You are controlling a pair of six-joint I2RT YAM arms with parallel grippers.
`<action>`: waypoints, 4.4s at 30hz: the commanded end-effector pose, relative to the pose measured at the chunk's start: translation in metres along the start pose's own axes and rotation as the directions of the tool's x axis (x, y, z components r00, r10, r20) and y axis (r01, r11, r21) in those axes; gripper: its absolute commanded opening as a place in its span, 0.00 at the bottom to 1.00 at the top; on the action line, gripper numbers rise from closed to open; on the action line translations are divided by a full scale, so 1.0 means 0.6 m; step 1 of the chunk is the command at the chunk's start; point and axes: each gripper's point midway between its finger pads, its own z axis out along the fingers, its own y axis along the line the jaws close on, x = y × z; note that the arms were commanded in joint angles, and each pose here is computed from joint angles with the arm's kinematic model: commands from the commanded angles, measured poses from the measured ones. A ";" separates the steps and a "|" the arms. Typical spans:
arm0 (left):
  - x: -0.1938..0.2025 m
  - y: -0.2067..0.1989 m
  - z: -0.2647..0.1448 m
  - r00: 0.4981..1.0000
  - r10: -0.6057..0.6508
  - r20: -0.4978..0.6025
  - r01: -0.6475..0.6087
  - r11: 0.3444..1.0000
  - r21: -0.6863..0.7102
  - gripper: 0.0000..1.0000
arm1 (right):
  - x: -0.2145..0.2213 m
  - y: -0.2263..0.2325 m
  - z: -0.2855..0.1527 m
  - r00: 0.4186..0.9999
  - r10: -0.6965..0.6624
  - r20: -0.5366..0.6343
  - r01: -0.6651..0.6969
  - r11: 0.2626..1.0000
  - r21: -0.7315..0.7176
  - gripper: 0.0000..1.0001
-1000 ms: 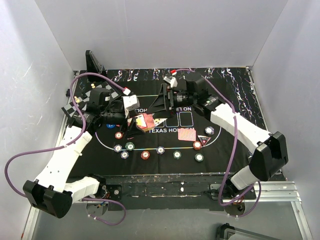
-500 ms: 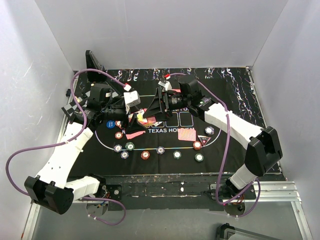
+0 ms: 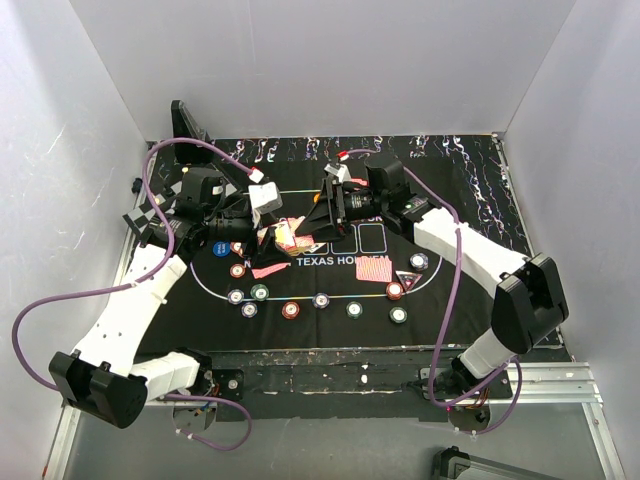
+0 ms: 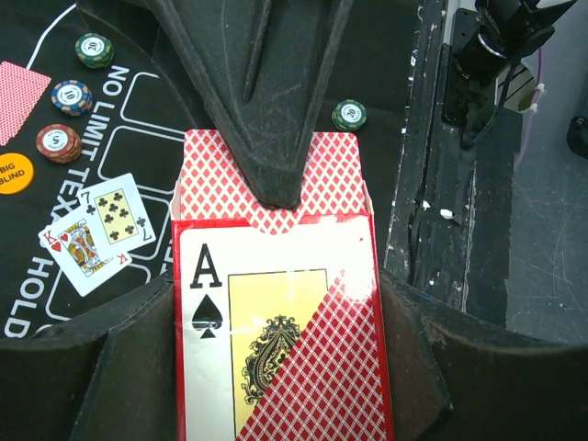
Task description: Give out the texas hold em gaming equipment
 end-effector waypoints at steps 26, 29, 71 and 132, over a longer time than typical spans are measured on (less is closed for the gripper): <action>-0.036 -0.018 -0.014 0.995 0.066 0.081 -0.067 0.998 0.011 0.00 | -0.036 0.047 -0.085 0.983 -0.100 0.156 0.098 0.995 0.020 0.75; -0.036 -0.017 -0.014 0.995 0.064 0.080 -0.065 0.998 0.010 0.00 | -0.037 0.058 -0.078 0.982 -0.115 0.151 0.115 0.993 0.015 0.79; -0.023 -0.012 -0.008 0.997 0.050 0.061 -0.051 0.999 0.013 0.00 | -0.003 0.034 -0.045 0.998 -0.020 0.059 0.023 0.998 -0.053 0.50; 0.010 0.006 0.012 0.999 0.033 0.020 -0.033 0.999 0.024 0.00 | 0.006 -0.010 -0.036 0.998 0.048 0.032 -0.047 0.999 -0.021 0.44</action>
